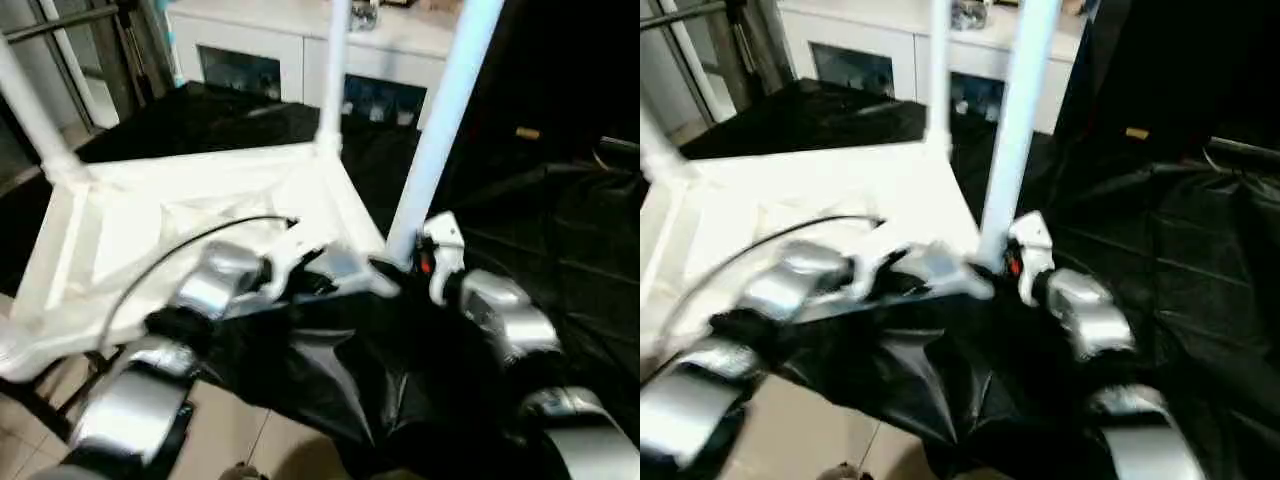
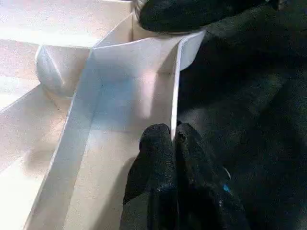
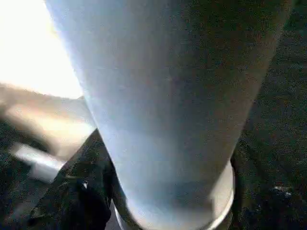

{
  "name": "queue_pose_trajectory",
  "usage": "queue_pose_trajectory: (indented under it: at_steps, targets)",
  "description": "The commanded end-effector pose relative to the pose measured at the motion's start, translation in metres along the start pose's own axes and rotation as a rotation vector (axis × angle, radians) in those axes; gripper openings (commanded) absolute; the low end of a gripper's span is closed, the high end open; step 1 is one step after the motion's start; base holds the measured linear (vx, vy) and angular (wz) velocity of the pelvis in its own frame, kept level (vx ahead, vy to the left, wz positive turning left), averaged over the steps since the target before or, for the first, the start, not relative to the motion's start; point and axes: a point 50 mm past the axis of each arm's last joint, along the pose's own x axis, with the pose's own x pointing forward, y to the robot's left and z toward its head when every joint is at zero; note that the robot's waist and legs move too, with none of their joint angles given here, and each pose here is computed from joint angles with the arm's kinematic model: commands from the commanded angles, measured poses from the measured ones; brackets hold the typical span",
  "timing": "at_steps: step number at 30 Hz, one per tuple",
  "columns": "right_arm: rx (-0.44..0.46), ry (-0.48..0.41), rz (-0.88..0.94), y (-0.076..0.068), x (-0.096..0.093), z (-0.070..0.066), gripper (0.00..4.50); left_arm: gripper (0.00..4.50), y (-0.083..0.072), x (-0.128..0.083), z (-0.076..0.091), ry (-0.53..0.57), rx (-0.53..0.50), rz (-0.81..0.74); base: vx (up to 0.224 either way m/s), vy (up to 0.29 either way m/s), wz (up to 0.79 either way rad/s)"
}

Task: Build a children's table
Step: Rotate leg to tighten

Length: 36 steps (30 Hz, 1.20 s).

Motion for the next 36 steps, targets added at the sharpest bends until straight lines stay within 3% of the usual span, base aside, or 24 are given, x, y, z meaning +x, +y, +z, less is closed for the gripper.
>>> queue_pose_trajectory:
  at_steps: [1, 6, 7, 9, 10, 15, 18, 23, 25, 31, 36]
  targets:
    - [0.04, 0.119, 0.059, 0.036, 0.019, -0.029, 2.7, 0.0, 0.005, 0.009, 0.027, -0.084, -0.003, 0.143, 0.0, 0.0, 0.0]
    - [0.023, 0.108, 0.002, 0.048, 0.032, -0.029, 2.7, 0.0, -0.003, 0.021, 0.036, -0.118, 0.0, 0.135, 0.0, 0.0, 0.0]
    - [0.026, 0.103, 0.003, 0.048, 0.033, -0.028, 3.26, 0.0, -0.004, 0.022, 0.036, -0.121, 0.001, 0.125, 0.0, 0.0, 0.0]
    - [0.057, 0.086, 0.025, 0.048, 0.034, -0.024, 3.26, 0.0, -0.006, 0.022, 0.035, -0.132, 0.01, 0.089, 0.0, 0.0, 0.0]
    - [0.019, 0.068, 0.065, 0.046, 0.032, -0.018, 3.42, 0.0, -0.008, 0.019, 0.032, -0.136, 0.029, 0.044, 0.0, 0.0, 0.0]
    - [-0.051, 0.038, 0.139, 0.043, 0.028, -0.011, 3.87, 0.0, -0.009, 0.014, 0.025, -0.126, 0.045, -0.005, 0.0, 0.0, 0.0]
    - [-0.106, -0.014, 0.295, 0.039, 0.017, -0.003, 3.87, 0.0, -0.01, 0.003, 0.017, -0.123, 0.086, -0.091, 0.0, 0.0, 0.0]
    - [-0.177, -0.016, 0.464, 0.035, 0.001, 0.0, 3.87, 0.0, -0.012, -0.011, 0.009, -0.117, 0.114, -0.194, 0.0, 0.0, 0.0]
    - [-0.22, 0.022, 0.577, 0.033, -0.013, -0.003, 3.87, 0.0, -0.012, -0.022, 0.001, -0.084, 0.131, -0.257, 0.0, 0.0, 0.0]
    - [-0.256, 0.121, 0.731, 0.033, -0.03, -0.011, 3.87, 0.0, -0.013, -0.037, -0.007, -0.044, 0.153, -0.33, 0.0, 0.0, 0.0]
    - [-0.252, 0.148, 0.78, 0.036, -0.034, -0.014, 3.3, 0.0, -0.014, -0.043, -0.009, -0.033, 0.159, -0.362, 0.0, 0.0, 0.0]
